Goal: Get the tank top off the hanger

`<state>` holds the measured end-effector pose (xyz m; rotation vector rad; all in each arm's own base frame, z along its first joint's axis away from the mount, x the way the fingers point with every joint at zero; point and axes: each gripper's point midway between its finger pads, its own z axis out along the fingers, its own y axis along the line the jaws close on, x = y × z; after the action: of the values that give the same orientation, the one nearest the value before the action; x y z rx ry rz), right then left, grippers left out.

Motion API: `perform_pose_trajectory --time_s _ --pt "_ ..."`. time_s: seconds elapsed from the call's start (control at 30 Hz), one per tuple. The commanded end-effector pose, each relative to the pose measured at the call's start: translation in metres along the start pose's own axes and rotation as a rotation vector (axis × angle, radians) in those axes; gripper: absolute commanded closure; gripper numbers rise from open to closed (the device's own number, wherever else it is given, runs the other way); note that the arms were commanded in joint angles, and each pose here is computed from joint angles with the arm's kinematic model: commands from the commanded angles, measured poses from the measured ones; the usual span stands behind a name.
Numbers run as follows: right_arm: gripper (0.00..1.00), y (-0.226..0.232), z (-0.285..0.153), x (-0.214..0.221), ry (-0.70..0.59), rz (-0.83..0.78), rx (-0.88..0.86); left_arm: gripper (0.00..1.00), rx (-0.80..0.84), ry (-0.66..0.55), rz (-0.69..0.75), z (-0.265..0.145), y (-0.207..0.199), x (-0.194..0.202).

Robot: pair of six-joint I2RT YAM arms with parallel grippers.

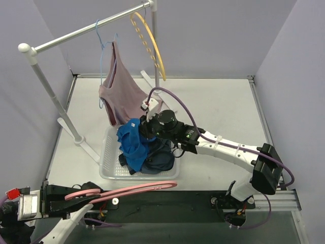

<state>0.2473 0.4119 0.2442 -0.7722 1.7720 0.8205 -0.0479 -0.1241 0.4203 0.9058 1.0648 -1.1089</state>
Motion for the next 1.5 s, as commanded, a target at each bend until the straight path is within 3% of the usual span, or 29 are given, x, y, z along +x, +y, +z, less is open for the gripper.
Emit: perform_pose_trajectory --time_s 0.0,0.37,0.53,0.57,0.6,0.73,0.87,1.0,1.23,1.47 --pt "1.0 0.0 0.005 0.0 -0.103 0.116 0.006 1.0 0.033 -0.012 0.042 -0.001 -0.007 -0.008" --pt "1.0 -0.024 0.029 0.147 0.165 0.249 0.111 1.0 0.017 -0.001 0.043 0.005 0.003 -0.003" --pt "0.98 -0.03 0.023 0.168 0.231 0.267 0.172 1.0 0.017 0.006 0.035 0.007 0.006 0.001" --pt "0.96 -0.034 0.023 0.162 0.224 0.268 0.201 1.0 0.015 0.007 0.036 0.008 0.007 0.001" --pt "0.83 -0.035 0.021 0.161 0.234 0.274 0.208 1.0 0.012 0.009 0.037 0.008 0.008 0.002" --pt "0.58 -0.027 0.005 0.148 0.275 0.271 0.199 1.0 -0.008 0.03 0.027 0.009 0.014 0.01" --pt "0.43 -0.017 -0.024 0.09 0.201 0.223 0.154 1.0 -0.018 0.046 0.008 0.01 0.018 0.018" --pt "0.16 -0.014 -0.054 0.047 0.118 0.19 0.116 1.0 -0.012 0.048 -0.002 0.014 0.021 0.02" --pt "0.12 0.004 -0.11 0.023 0.107 0.108 -0.006 1.0 -0.016 0.071 -0.057 0.022 0.032 0.034" --pt "0.19 0.035 -0.164 0.004 0.008 0.065 -0.202 1.0 -0.03 0.108 -0.087 0.027 0.042 0.053"
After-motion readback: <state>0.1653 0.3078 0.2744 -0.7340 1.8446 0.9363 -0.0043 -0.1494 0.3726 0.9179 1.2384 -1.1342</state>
